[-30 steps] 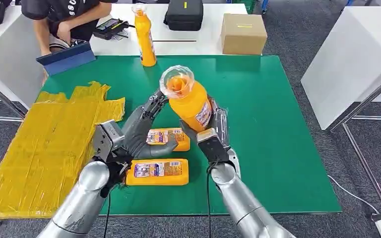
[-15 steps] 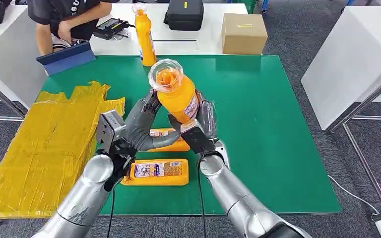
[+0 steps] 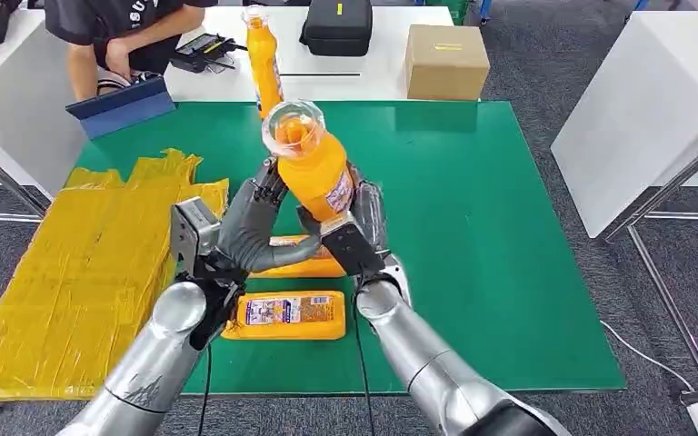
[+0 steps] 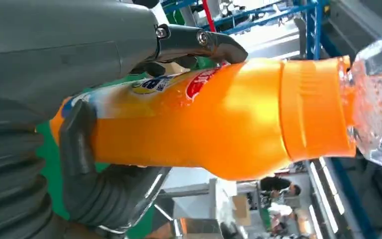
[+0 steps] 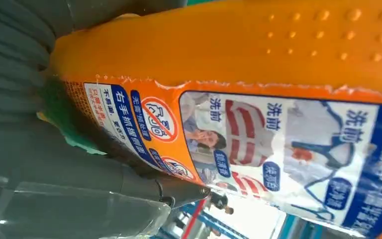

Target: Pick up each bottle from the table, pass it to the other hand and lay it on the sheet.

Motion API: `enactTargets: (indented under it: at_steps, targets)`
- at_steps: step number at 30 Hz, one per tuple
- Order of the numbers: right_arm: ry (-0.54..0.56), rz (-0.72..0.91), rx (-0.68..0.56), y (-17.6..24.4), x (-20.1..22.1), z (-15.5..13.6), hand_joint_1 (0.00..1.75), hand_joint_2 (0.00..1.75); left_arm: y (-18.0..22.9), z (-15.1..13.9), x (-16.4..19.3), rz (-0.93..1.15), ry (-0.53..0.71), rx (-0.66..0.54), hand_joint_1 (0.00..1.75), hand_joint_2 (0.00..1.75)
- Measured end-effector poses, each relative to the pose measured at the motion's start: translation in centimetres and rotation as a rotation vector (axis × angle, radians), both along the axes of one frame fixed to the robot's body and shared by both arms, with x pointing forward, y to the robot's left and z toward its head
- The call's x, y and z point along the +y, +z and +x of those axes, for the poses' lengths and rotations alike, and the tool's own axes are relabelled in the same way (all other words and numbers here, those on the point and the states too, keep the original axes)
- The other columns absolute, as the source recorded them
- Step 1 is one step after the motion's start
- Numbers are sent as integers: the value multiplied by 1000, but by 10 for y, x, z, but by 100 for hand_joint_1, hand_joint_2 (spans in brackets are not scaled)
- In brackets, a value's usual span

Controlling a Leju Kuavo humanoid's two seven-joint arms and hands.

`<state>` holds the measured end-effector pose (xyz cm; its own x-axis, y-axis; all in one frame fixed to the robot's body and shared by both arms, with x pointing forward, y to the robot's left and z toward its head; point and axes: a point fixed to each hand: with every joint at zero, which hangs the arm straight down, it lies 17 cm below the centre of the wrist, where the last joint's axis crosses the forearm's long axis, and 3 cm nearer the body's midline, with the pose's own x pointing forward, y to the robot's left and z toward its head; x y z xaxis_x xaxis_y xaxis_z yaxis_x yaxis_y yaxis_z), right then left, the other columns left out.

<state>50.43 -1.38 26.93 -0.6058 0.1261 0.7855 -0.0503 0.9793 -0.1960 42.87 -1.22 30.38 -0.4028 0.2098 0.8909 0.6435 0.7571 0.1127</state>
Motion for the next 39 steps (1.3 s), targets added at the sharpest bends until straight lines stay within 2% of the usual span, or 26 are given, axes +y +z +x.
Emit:
enactTargets:
  at_steps: [10,13,20,39]
  targets:
    - [36,-4,22,6,23,-1,175,175,-6,17,19,-140,88,132,0,175]
    - [76,-37,-3,11,40,-10,175,175,-9,20,19,-145,100,159,0,175]
    - [122,-64,9,10,61,-19,175,175,-15,28,22,-142,136,178,0,175]
    - [149,-100,16,7,71,-20,175,175,-23,36,28,-167,166,201,0,175]
